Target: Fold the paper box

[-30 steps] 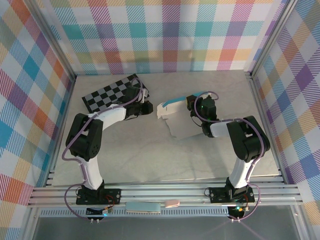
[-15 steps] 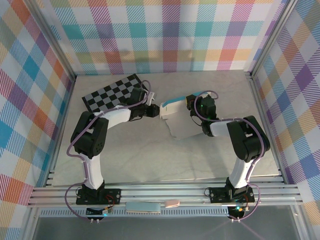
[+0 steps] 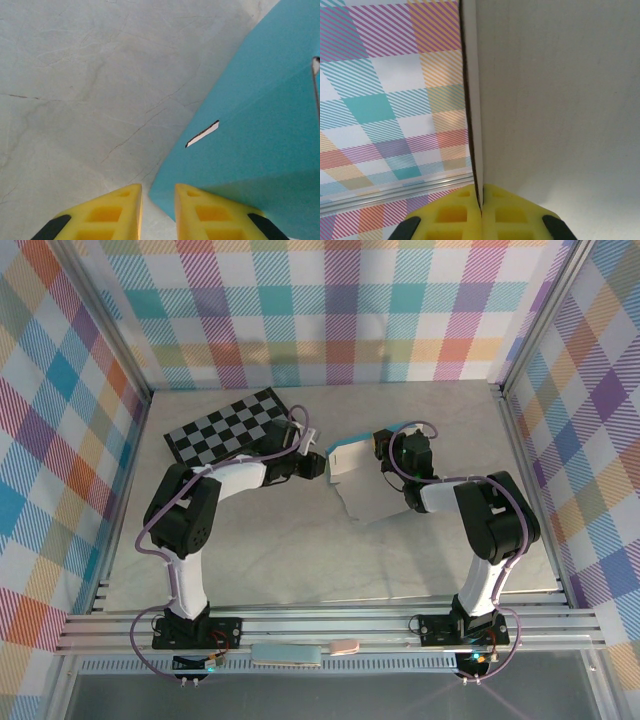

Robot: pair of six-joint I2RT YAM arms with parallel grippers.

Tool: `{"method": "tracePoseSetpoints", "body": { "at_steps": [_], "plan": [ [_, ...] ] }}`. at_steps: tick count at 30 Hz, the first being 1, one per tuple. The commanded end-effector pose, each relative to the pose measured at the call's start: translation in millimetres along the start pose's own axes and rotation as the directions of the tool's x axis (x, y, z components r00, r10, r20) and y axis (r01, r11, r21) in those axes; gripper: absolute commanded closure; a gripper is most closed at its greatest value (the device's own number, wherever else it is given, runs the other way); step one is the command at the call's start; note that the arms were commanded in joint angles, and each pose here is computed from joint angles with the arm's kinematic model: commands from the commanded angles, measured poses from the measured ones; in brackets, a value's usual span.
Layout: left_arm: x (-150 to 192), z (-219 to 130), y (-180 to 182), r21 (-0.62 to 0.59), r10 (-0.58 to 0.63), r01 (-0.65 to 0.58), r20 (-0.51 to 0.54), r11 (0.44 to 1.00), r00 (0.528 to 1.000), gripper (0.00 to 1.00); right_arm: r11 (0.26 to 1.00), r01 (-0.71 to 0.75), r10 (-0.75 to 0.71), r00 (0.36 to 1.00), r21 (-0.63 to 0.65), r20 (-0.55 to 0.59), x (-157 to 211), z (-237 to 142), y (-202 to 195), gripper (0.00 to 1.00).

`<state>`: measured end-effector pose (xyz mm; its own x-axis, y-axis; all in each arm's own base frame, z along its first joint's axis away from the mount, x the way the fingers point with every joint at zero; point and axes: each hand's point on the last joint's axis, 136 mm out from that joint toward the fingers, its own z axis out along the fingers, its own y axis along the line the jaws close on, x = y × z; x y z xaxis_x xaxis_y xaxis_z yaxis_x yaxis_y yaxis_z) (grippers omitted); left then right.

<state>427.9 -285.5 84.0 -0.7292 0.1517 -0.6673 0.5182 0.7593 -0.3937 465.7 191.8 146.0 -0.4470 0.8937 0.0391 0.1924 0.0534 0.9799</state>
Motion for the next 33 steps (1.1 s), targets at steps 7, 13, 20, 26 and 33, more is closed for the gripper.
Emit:
{"method": "tracePoseSetpoints", "body": {
  "at_steps": [7, 13, 20, 26, 33],
  "plan": [
    [-12, -13, -38, 0.073, 0.101, -0.105, 0.065, 0.992, 0.993, 0.75, 0.997, 0.07, -0.068, 0.997, 0.032, -0.047, 8, -2, -16, 1.0],
    [-14, -11, -51, 0.084, 0.135, -0.141, 0.075, 0.986, 0.988, 0.75, 0.998, 0.064, -0.063, 0.996, 0.014, -0.056, 8, -1, -14, 1.0],
    [-15, -15, -60, 0.072, 0.185, -0.191, 0.081, 0.979, 0.979, 0.74, 0.998, 0.058, -0.058, 0.997, -0.007, -0.058, 8, 0, -7, 1.0],
    [-13, -8, -56, 0.046, 0.185, -0.188, 0.056, 0.981, 0.981, 0.74, 0.999, 0.051, -0.052, 0.997, -0.013, -0.057, 9, -2, -4, 1.0],
    [-13, -3, -58, 0.02, 0.177, -0.179, 0.068, 0.984, 0.982, 0.67, 0.999, 0.051, -0.052, 0.997, -0.014, -0.052, 8, -5, -3, 1.0]
  ]
}}
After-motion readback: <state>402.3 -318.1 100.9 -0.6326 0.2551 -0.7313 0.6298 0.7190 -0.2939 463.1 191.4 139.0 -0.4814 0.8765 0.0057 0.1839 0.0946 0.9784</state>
